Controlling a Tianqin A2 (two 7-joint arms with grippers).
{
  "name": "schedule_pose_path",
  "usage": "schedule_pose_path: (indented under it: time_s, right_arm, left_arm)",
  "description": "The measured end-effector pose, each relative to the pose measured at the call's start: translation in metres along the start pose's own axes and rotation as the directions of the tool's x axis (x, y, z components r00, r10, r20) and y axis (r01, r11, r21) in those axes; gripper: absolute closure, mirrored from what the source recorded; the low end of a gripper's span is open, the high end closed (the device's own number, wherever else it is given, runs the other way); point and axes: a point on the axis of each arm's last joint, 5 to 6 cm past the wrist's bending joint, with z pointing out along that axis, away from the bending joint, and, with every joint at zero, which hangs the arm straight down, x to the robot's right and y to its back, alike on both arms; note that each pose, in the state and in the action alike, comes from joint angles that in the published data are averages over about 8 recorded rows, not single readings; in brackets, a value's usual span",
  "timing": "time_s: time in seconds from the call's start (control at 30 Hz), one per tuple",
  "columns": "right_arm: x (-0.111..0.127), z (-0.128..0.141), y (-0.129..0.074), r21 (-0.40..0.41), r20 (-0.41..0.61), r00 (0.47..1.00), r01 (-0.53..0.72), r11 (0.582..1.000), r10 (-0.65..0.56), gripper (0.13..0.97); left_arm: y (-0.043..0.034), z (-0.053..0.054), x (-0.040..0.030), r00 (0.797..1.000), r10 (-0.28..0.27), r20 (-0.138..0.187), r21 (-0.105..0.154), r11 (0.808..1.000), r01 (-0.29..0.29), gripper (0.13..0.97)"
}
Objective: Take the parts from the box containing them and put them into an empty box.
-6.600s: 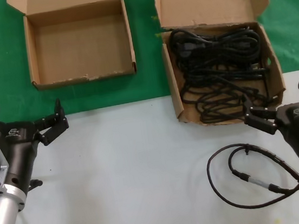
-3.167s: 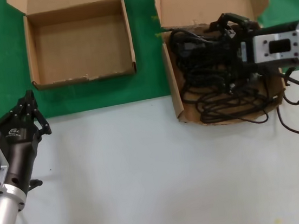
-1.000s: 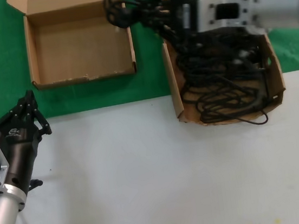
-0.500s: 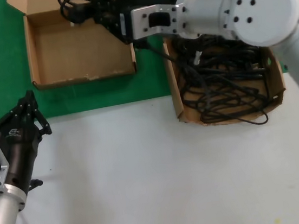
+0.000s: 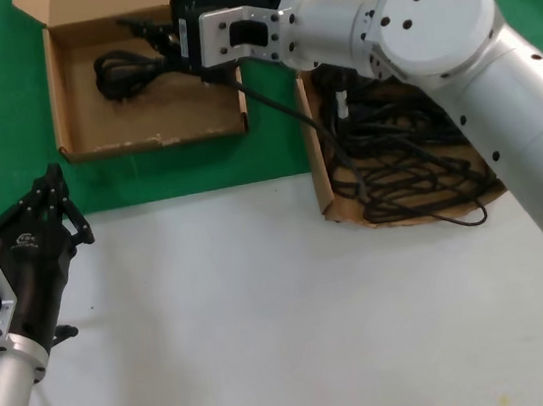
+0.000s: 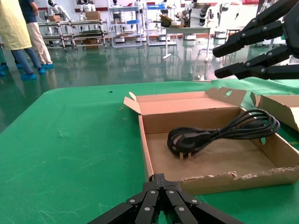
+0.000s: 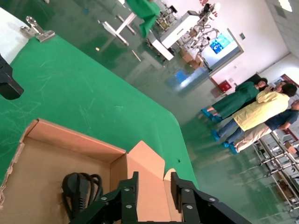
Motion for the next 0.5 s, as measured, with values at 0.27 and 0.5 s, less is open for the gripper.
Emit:
schedule_pose_path:
  time_s: [0.27,0.5]
  right_arm:
    - [-0.001,-0.010,0.005,0.006,-0.092,0.995,-0.049,0.999,0.049,0.736]
    - [-0.012,-0.039,0.009,0.052,-0.243,0.954,-0.170,0.984,0.177,0.646]
  left_arm:
    - [0.0000,0.000,0.0000,1.000,0.000,0.000,0.000,1.000,0.000,0.952]
    - [0.0000,0.000,0.0000,1.000,0.000,0.000,0.000,1.000,0.000,0.952]
